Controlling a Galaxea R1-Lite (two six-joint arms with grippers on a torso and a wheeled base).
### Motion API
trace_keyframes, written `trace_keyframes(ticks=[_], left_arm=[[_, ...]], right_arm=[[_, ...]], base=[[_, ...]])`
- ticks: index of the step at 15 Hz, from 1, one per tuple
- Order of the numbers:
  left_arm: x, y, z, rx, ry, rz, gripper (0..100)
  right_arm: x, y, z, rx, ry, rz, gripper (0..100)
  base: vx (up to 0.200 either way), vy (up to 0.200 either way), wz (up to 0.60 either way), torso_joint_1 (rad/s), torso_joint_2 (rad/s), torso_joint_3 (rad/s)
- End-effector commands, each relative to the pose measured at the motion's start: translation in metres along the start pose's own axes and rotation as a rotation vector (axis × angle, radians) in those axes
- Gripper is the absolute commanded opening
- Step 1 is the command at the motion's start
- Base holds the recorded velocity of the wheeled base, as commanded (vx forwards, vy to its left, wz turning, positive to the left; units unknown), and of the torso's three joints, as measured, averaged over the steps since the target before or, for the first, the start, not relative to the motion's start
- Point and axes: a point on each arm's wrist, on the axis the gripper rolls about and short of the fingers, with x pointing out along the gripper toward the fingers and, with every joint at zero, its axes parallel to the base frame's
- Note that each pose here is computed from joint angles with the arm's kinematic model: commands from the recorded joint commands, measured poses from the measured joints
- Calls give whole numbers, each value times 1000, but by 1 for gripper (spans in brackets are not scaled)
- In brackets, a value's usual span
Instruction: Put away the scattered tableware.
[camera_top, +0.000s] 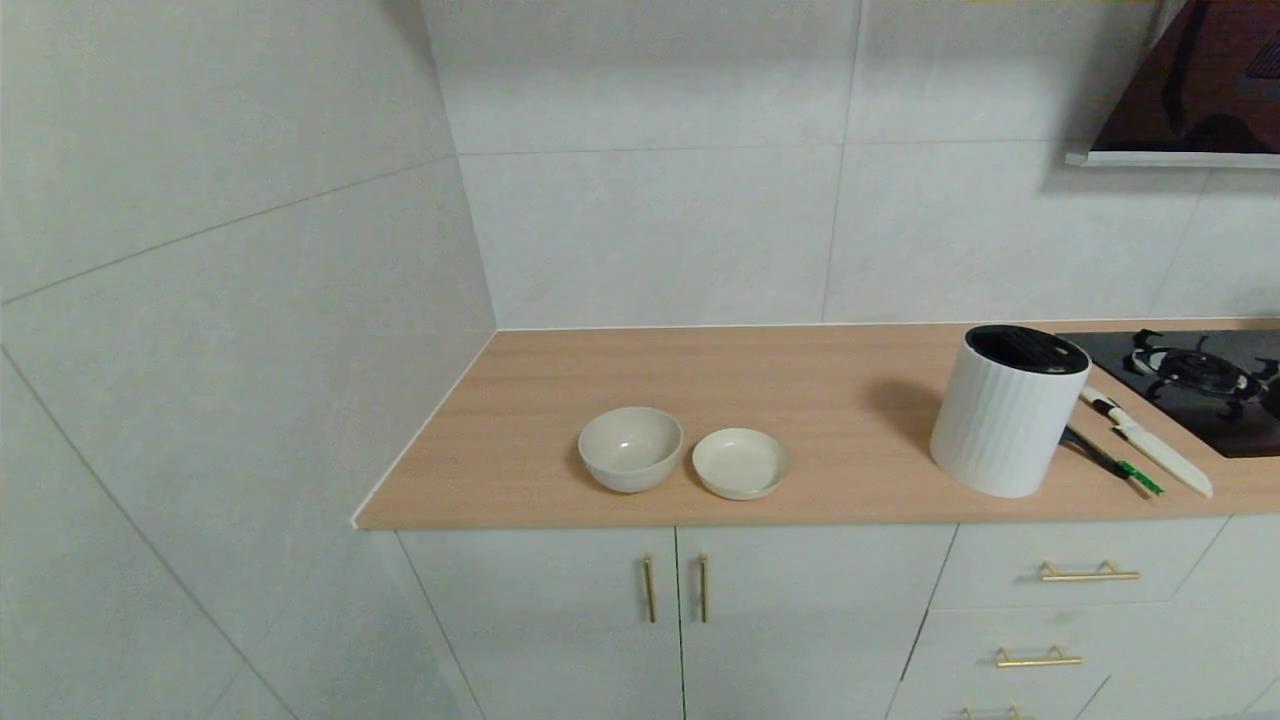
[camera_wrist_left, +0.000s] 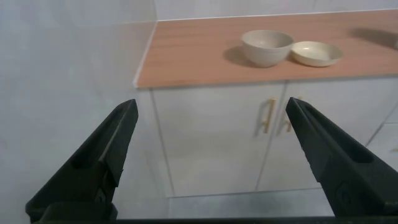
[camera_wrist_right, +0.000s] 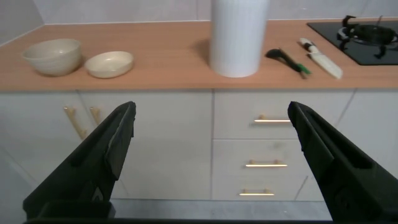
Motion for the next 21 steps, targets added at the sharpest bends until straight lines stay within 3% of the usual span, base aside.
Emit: trace_keyframes(ticks=[1, 16, 21], left_arm=[[0, 0, 0, 1, 0, 0, 100], [0, 0, 0, 1, 0, 0, 100], [0, 0, 0, 1, 0, 0, 100]], right_arm=[[0, 0, 0, 0, 1, 0, 100], [0, 0, 0, -2, 1, 0, 100], [0, 0, 0, -2, 1, 0, 100]], base=[[0, 200, 0, 2, 7, 7], [0, 13, 0, 0, 0, 0], [0, 0, 0, -135, 296, 155]])
